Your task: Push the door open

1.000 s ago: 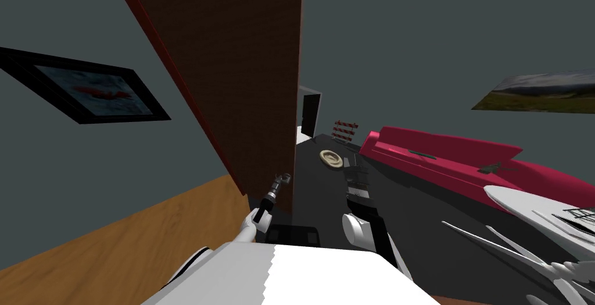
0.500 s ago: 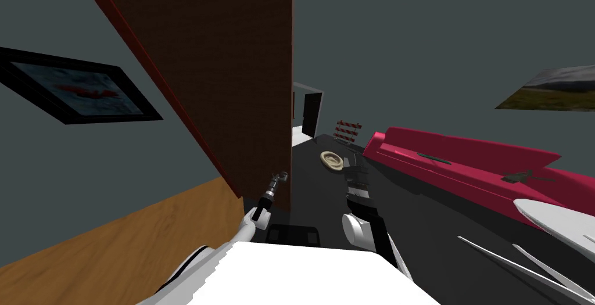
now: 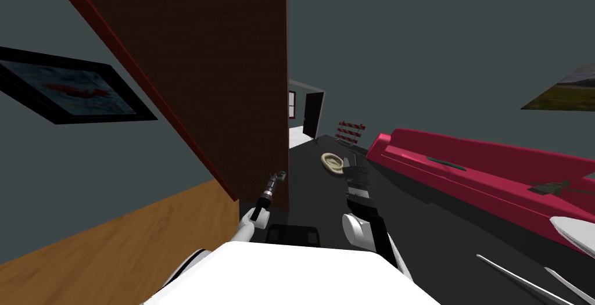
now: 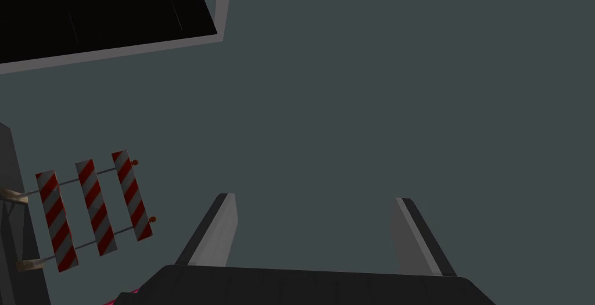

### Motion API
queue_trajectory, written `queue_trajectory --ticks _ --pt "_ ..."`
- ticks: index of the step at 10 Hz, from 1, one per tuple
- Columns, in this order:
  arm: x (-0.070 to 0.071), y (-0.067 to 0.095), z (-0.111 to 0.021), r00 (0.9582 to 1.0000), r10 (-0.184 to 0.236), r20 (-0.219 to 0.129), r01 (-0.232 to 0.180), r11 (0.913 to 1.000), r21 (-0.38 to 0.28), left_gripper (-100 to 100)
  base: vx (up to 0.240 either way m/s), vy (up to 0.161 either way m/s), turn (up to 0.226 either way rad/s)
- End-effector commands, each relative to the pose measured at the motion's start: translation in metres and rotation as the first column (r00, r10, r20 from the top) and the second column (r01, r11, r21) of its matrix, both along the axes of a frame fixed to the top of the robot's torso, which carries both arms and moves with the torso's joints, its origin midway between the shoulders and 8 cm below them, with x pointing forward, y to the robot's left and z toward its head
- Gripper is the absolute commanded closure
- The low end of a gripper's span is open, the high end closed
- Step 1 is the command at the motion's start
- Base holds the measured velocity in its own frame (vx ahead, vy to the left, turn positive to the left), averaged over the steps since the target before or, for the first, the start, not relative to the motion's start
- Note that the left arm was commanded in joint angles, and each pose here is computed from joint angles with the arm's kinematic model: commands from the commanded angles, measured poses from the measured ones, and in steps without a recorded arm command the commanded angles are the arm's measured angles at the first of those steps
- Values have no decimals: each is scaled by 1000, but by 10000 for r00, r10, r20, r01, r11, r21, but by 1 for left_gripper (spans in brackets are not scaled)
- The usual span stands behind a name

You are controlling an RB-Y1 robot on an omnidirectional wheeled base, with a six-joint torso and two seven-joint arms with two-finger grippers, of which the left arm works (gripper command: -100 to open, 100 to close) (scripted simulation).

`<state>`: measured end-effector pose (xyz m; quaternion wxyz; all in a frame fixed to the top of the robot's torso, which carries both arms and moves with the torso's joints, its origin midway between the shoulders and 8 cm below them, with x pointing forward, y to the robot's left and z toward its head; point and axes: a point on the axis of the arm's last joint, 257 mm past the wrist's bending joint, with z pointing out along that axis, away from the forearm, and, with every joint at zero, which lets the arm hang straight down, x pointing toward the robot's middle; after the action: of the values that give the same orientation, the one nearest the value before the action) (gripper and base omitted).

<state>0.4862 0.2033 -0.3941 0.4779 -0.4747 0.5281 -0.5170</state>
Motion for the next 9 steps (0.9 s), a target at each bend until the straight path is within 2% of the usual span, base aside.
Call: queue_trajectory --ticks 1,3,5,6,9 --pt "2 11 1 9997 233 41 -233 9997 38 100 178 -97 66" --pt "2 25 2 9985 548 59 -548 9985 45 100 192 -135 64" --pt "2 25 2 9985 548 59 -548 9985 45 100 103 -48 22" --pt "3 34 3 9968 801 69 -801 9968 23 100 130 -77 29" --pt "2 48 3 9923 1238 76 -1237 9923 -71 100 188 -128 85"
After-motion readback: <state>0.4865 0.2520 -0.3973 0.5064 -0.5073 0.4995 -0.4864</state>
